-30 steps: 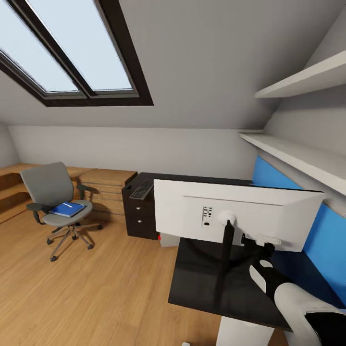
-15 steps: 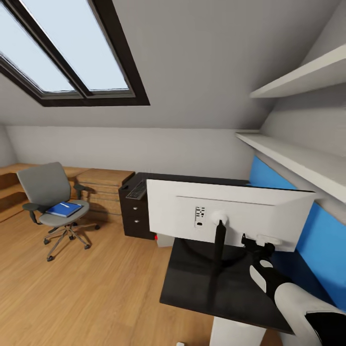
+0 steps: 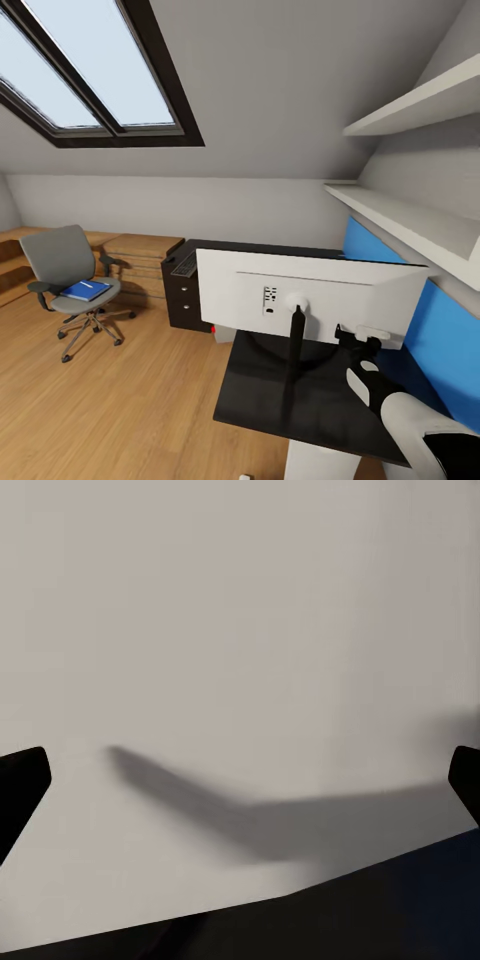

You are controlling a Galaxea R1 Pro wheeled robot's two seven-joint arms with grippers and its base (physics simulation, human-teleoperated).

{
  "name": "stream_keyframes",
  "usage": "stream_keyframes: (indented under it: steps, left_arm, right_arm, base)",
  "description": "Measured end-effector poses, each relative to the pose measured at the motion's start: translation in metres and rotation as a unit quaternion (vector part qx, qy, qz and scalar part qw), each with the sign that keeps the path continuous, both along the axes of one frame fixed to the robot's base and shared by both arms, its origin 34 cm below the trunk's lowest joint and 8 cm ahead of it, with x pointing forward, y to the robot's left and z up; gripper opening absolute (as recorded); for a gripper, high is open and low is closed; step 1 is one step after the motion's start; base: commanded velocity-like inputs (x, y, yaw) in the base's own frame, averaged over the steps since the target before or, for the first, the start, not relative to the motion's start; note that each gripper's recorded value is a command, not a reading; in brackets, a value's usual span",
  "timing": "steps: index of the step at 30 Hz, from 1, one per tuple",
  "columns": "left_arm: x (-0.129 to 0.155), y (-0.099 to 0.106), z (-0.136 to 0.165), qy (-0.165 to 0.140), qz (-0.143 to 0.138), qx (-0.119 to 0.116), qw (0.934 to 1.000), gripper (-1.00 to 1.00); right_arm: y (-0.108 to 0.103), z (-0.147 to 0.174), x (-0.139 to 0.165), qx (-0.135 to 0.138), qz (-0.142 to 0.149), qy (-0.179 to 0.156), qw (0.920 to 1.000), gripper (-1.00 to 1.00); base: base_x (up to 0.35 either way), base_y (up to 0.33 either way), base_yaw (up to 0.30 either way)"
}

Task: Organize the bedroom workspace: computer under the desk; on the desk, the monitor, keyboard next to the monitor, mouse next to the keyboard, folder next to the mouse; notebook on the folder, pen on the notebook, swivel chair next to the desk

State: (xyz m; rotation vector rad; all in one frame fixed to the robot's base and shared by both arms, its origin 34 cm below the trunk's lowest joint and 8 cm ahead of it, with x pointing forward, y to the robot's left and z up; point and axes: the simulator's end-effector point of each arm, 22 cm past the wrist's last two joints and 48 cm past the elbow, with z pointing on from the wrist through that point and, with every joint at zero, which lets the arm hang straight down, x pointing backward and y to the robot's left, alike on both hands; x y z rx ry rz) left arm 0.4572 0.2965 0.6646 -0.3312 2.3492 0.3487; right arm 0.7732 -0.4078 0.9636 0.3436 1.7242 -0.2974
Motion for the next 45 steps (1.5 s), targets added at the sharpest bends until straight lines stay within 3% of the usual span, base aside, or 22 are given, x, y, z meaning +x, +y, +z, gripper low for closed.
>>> stream_keyframes:
  steps: [15,45]
  left_arm:
    - [0.0001,-0.0001,0.0001,0.000,-0.001,0.000,1.0000,1.00]
    - [0.0002,-0.0001,0.0002,0.000,-0.001,0.000,1.0000,1.00]
  right_arm:
    - [0.0027,0.0001,0.0006,-0.001,0.003,0.000,1.0000,1.00]
    - [0.0035,0.0012,0.0012,-0.008,0.006,0.001,0.9999,1.00]
  base:
    - [0.009,0.000,0.000]
    - [0.170,-0.006,0.000]
